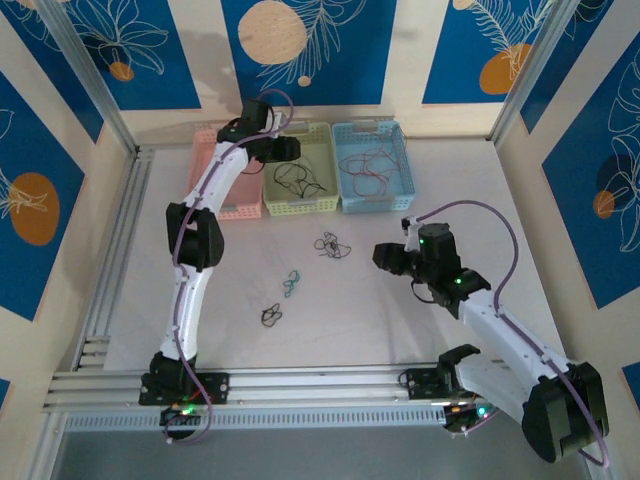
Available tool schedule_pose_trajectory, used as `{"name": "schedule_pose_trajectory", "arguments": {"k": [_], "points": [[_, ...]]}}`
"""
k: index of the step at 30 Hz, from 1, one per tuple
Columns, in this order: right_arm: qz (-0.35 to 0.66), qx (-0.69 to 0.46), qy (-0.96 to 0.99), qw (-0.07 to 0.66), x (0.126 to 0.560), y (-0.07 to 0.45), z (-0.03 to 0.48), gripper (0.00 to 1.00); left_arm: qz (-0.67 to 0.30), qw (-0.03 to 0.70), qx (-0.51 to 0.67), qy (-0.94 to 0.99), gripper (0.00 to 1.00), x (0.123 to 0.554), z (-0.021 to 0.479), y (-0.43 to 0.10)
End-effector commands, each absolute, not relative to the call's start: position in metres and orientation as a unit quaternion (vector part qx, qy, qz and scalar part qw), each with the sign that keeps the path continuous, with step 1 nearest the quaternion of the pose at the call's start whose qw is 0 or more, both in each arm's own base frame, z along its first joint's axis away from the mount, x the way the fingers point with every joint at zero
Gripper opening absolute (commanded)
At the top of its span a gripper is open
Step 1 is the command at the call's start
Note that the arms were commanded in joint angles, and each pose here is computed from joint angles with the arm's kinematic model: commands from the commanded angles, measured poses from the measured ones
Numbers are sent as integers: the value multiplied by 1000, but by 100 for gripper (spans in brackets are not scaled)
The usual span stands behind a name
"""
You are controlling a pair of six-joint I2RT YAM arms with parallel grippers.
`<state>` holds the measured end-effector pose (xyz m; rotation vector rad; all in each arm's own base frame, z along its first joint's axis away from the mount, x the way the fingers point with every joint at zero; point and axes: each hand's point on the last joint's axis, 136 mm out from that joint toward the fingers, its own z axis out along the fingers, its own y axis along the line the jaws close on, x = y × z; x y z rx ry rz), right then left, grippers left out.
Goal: Untangle the cables
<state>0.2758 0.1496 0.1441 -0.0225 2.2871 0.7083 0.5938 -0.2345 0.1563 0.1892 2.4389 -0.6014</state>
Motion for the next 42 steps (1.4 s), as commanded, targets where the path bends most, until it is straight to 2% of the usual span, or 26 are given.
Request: {"name": "schedule_pose_trajectory", "arguments": {"k": [1,3,8,13,18,26,31,34,42], "points": [[296,-39,886,354,283,167,150,49,-253,329,93,905,69,576,216,-241],[298,-49,894,330,287,177,143,49,-257,345,103,897,72,566,245,-242],[283,-66,918,270,307,196,116,49,-261,371,114,884,73,522,306,-236],[251,-88,934,238,334,210,90,41,-286,399,129,861,74,436,344,-233],[220,-119,945,209,352,223,71,42,-311,414,148,843,76,345,341,-225],[206,-139,955,161,357,236,40,45,-375,404,175,816,75,233,320,-201],[192,-155,957,152,361,246,31,45,-371,400,167,821,74,211,306,-188],[188,-164,957,148,357,250,27,39,-367,395,167,825,74,209,300,-186],[194,-174,952,159,344,253,41,8,-374,381,164,830,74,209,287,-189]]}}
